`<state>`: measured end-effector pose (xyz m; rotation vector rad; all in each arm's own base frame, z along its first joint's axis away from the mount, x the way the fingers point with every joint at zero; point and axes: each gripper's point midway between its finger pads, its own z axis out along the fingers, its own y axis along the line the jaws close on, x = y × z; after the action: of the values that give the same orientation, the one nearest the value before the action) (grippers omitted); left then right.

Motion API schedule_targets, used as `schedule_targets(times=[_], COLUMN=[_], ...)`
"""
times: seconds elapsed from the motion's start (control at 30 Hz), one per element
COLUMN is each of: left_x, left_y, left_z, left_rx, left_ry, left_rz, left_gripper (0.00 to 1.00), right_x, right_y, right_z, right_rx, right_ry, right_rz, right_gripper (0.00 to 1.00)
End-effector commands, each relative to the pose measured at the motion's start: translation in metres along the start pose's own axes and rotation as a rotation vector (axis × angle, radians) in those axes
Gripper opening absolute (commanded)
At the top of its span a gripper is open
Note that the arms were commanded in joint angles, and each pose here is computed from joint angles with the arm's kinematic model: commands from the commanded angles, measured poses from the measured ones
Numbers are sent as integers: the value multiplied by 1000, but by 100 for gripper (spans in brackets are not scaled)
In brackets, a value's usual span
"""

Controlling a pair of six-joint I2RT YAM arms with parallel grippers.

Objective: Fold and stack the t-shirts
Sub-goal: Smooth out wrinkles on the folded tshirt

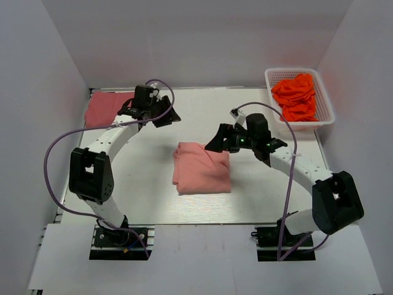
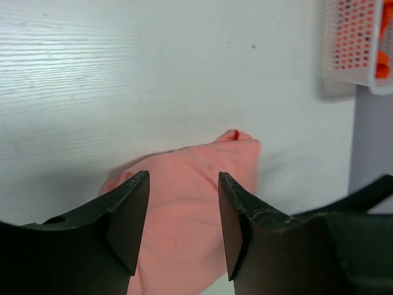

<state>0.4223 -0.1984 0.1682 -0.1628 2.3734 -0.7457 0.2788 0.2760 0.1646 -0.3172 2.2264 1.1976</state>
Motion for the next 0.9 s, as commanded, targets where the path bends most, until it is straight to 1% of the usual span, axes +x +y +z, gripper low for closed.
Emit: schedule_targets(times=[0.0,0.03,0.07,0.13,0.17,0.2,0.23,0.3,0.33,0.37,0.4,0.43,0.5,0.53,0.57,0.67,0.73,0.77,0.87], left_x=[7,13,22,30,49,52,61,75,80,84,89,96,109,114,113,122,122,122,119], left_y=[-31,-33,-31,-36,-29,-31,-28,-16,-11,-1,9,15,35,42,50,62,64,65,68], left_z=[1,7,21,35,51,57,64,81,86,91,93,95,97,97,98,94,92,92,91], left_rx=[162,177,176,215,209,237,229,211,201,164,143,131,80,50,11,-34,-48,-46,-71], left_ry=[43,67,105,153,217,236,261,304,319,326,342,362,380,389,379,395,388,388,383], left_rz=[31,33,27,26,10,8,4,-25,-33,-41,-61,-62,-74,-80,-66,-42,-39,-30,-28], left_gripper=[59,59,59,59,59,55,54,49,44,41,40,39,37,37,36,30,30,23,23], right_x=[-10,-11,-21,-22,-26,-35,-30,-42,-35,-29,-31,-22,-16,-12,-1,5,14,16,15], right_y=[-17,-19,-18,-31,-34,-37,-48,-55,-67,-74,-81,-103,-124,-135,-149,-159,-169,-169,-169], right_z=[15,18,21,31,33,38,41,47,56,58,59,65,63,63,61,58,54,53,52], right_rx=[38,36,14,24,23,9,19,-8,-5,0,1,49,91,115,144,173,215,218,208], right_ry=[-17,-18,-49,-50,-61,-95,-92,-159,-151,-143,-156,-149,-173,-181,-177,-197,-189,-184,-174], right_rz=[3,4,-13,0,-7,-18,-8,-44,-15,6,30,94,145,228,266,312,347,346,355], right_gripper=[90,90,90,90,90,90,90,90,90,90,90,90,90,90,90,90,90,90,90])
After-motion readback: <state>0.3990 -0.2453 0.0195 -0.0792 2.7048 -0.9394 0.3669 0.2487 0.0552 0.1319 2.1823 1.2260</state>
